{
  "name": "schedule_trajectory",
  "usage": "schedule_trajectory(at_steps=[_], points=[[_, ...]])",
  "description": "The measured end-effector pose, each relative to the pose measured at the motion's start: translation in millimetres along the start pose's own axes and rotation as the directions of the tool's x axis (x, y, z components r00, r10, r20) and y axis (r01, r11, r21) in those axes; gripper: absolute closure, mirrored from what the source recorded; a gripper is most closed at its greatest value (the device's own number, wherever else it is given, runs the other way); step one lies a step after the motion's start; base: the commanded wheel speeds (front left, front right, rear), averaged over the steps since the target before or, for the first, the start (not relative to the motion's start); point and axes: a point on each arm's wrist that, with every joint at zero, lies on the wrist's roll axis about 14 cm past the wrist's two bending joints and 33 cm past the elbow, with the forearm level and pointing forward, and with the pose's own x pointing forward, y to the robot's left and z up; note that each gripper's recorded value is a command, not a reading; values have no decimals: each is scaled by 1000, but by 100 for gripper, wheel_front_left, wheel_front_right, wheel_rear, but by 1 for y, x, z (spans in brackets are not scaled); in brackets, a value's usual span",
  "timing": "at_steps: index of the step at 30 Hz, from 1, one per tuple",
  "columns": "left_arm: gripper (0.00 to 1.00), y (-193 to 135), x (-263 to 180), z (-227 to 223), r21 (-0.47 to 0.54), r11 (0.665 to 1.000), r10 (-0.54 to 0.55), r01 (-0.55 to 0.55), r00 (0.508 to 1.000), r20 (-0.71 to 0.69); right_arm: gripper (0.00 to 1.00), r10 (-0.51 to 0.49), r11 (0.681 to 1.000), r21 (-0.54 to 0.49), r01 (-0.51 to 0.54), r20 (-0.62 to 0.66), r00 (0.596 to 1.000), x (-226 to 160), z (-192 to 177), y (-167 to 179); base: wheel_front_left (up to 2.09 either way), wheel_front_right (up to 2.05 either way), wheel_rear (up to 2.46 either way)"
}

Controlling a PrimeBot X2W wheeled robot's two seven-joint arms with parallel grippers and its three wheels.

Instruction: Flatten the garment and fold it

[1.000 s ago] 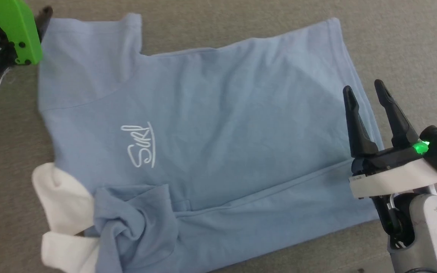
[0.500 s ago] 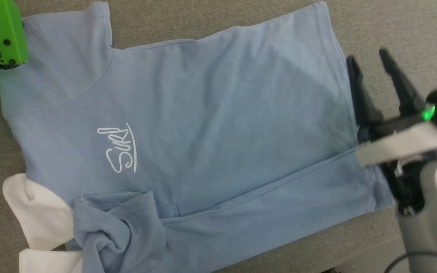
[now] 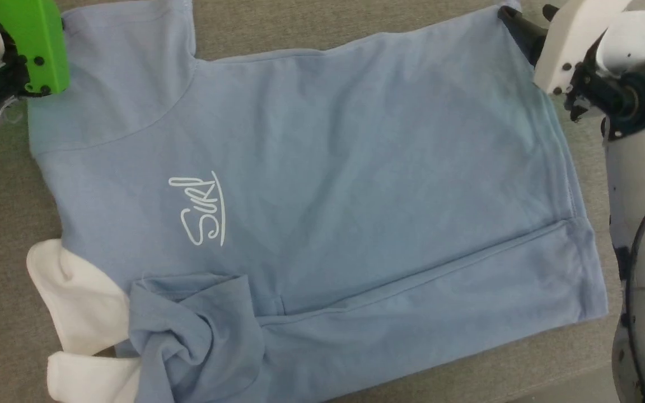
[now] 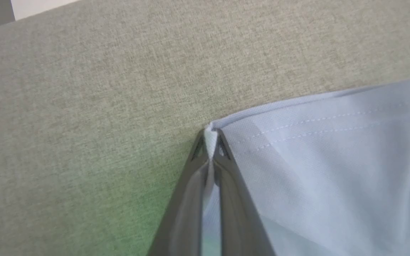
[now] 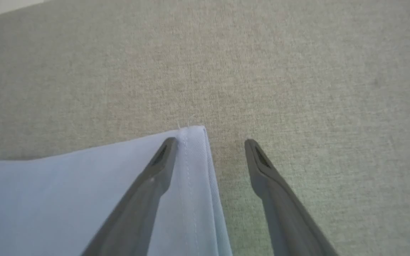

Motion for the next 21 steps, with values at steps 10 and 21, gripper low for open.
schedule_trajectory(at_steps=[10,21], points=[[100,4,5,5,32,999,-13,11,998,64,100,-42,998,-60,29,-229,972,19,-12,8,0,0,0],[100,8,-13,70,148,985,10,-85,894,448,100,-51,995,-82,55,50,997,11,30,8,0,0,0]])
